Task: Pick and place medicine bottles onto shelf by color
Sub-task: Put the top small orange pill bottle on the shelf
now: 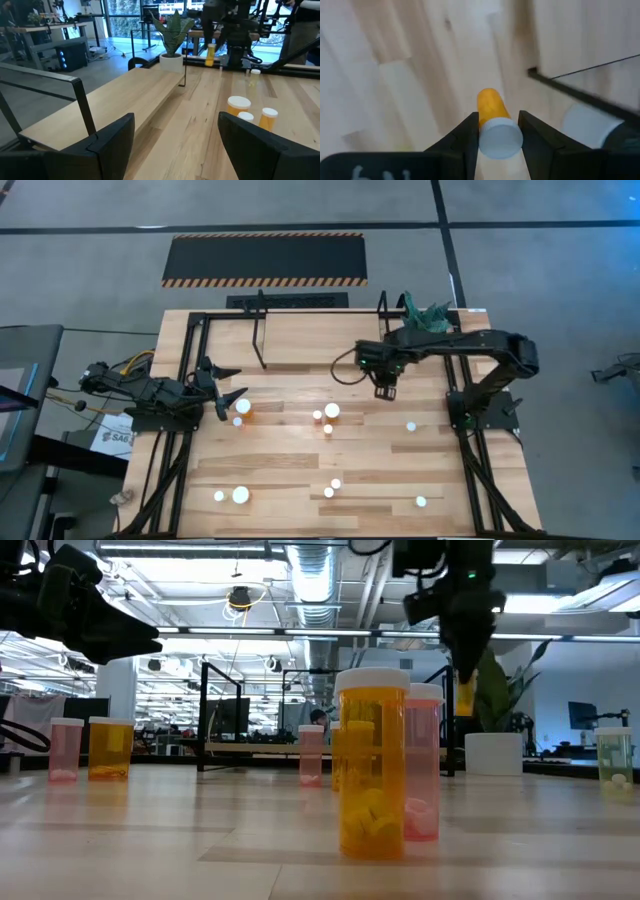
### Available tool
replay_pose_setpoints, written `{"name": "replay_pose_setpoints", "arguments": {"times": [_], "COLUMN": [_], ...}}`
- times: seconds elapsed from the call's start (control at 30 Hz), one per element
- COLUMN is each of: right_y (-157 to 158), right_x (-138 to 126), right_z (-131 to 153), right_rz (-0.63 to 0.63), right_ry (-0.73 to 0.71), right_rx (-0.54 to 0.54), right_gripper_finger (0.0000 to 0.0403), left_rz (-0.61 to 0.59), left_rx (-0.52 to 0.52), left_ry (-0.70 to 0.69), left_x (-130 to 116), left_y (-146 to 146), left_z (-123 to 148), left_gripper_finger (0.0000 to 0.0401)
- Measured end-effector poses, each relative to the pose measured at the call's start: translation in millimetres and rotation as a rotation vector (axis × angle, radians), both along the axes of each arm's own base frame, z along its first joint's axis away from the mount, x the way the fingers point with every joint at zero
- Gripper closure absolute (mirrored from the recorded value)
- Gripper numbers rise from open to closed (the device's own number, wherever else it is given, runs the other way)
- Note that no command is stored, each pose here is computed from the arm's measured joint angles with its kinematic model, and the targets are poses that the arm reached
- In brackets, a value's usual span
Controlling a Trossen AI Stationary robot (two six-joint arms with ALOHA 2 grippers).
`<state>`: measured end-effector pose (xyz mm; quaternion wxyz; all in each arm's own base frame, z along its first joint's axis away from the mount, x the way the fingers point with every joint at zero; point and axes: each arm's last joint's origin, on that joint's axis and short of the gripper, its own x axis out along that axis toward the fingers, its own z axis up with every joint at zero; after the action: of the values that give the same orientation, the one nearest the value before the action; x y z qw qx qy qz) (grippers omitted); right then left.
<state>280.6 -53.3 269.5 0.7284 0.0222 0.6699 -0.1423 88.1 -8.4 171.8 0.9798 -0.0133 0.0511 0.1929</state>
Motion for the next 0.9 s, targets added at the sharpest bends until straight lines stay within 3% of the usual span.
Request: {"name": "replay_pose_setpoints", "arguments": {"times": [0.43,0.9], "right_y": [-59.1,-134.1], "right_x": [54.4,65.3], "right_z": [5.3,-13.4], "right_rz": [-0.003,-0.022], "right_ry": [0.013,0.073], "right_rx": [-0.036,-0.027], "right_gripper_finger": [0.0261,0.0261], "left_rz": [0.0,0.0], "left_rx": [0.0,0.0], "left_ry": [0.0,0.0], "left_x": [0.0,0.0], "left_y": [0.0,0.0], "left_z": [0.0,0.0], "left_gripper_finger": [0.0128,0.0128]}}
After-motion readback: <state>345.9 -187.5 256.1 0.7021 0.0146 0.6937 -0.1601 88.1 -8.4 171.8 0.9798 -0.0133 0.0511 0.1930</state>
